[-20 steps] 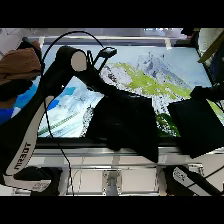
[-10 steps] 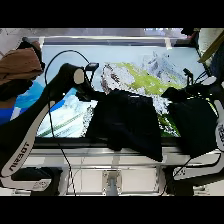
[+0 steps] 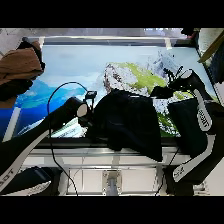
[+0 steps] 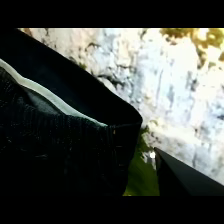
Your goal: Fold the clothes and pants, and hang the long-sleeved shirts on hangers.
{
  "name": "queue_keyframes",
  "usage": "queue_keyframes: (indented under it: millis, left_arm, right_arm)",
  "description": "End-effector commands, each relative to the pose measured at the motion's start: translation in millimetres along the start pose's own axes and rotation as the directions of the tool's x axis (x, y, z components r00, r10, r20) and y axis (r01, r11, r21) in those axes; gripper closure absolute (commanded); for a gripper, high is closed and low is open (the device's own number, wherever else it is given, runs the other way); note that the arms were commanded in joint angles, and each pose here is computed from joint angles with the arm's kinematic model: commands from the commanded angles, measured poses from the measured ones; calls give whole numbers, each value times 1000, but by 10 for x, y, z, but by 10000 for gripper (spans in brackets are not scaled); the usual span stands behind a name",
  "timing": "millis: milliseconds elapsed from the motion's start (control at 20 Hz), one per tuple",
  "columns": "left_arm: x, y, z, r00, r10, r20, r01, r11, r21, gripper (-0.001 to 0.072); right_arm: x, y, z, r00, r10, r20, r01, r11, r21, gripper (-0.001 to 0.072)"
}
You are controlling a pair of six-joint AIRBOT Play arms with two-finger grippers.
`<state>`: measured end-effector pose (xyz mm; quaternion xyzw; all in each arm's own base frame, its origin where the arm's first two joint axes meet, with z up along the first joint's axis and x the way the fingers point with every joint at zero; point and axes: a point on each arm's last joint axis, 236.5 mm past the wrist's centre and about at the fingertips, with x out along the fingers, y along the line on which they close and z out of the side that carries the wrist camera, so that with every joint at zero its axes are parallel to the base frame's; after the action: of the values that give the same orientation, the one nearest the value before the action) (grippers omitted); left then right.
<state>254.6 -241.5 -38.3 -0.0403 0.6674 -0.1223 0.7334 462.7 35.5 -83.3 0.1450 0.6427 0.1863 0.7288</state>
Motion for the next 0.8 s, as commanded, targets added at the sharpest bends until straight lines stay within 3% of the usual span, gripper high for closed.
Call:
queue_keyframes:
  millis: [0,300,500,750]
  left_arm:
    - [160,202,-342,1000,24,6,-23,985,-171,30]
    - [198,379,-390,981,-46,190,136,859,-494,37]
    - [321,489,-484,972,-57,230,196,735,-649,79]
    - [376,543,-398,962,-43,271,208,757,-620,79]
  right_arm:
    - [50,-77,-44,999,-35,-42,35,999,-4,157]
    - [47,-56,-97,998,-26,-65,26,1000,-5,156]
    - [46,-54,-95,998,-25,-64,25,1000,-5,156]
    - [46,-55,-94,998,-25,-63,25,1000,-4,155]
